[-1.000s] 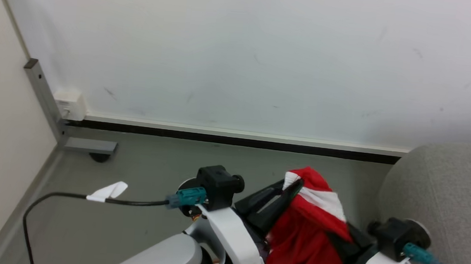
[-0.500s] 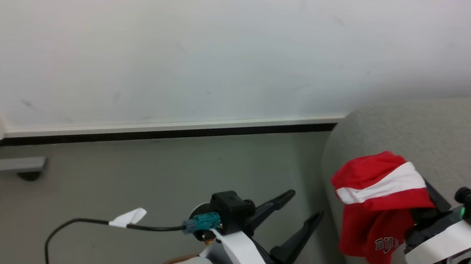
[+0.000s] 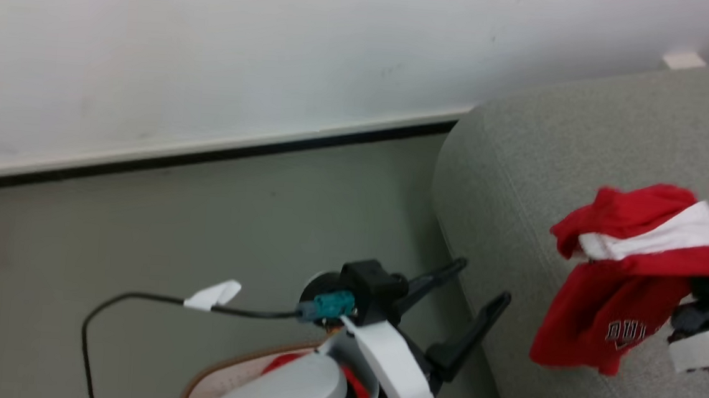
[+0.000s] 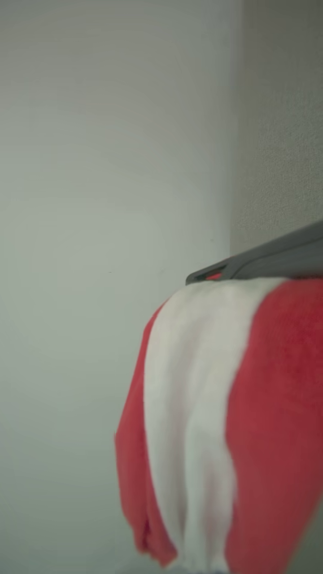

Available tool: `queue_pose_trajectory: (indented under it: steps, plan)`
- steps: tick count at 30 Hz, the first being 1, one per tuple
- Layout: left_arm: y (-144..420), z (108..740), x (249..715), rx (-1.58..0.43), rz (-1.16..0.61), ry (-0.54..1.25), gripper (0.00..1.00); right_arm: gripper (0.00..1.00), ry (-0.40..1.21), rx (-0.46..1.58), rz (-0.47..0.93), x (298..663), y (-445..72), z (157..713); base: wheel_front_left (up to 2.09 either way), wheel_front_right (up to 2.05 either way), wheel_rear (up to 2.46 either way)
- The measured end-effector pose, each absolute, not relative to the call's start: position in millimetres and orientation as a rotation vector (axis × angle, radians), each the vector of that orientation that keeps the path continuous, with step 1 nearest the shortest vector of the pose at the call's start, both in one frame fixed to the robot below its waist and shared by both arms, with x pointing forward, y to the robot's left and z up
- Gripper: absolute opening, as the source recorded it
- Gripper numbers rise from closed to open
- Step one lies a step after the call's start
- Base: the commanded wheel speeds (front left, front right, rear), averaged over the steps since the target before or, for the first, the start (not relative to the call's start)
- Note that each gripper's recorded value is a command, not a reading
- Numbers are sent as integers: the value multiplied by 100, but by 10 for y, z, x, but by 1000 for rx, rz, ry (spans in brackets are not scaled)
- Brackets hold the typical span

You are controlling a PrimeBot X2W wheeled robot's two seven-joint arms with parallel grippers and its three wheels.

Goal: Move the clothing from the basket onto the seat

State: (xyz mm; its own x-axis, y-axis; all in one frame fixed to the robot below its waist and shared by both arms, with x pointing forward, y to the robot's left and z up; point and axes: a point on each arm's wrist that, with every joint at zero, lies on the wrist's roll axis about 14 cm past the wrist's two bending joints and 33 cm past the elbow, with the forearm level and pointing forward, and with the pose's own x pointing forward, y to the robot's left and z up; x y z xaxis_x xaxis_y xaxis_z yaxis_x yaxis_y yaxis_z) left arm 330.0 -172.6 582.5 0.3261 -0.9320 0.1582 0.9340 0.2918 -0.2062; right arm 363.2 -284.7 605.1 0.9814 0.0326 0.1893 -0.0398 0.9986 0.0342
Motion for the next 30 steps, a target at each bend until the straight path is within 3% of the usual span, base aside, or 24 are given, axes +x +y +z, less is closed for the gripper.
queue_pose_trajectory:
  steps: [11, 12, 19, 24, 30]
  plan:
    - [-1801, 5891, 4115, -270, -1261, -93, 100, 0, -234, -50, -129, 4577, -3468, 6308, 0, 0, 0]
    - [-1801, 5830, 4271, -270, -1257, -101, 100, 0, -222, -100, -164, 4812, -3637, 6359, 0, 0, 0]
    - [-1661, 5362, 4775, -320, -1190, -41, 100, 0, -170, -215, -343, 5520, -4327, 6462, 0, 0, 0]
    - [-1541, 5027, 4943, -351, -1143, 11, 100, 0, -10, -285, -443, 5806, -4687, 5887, 0, 0, 0]
    - [-1292, 4510, 5046, -360, -1048, 118, 100, 0, 228, -183, -544, 5743, -4880, 4589, 0, 0, 0]
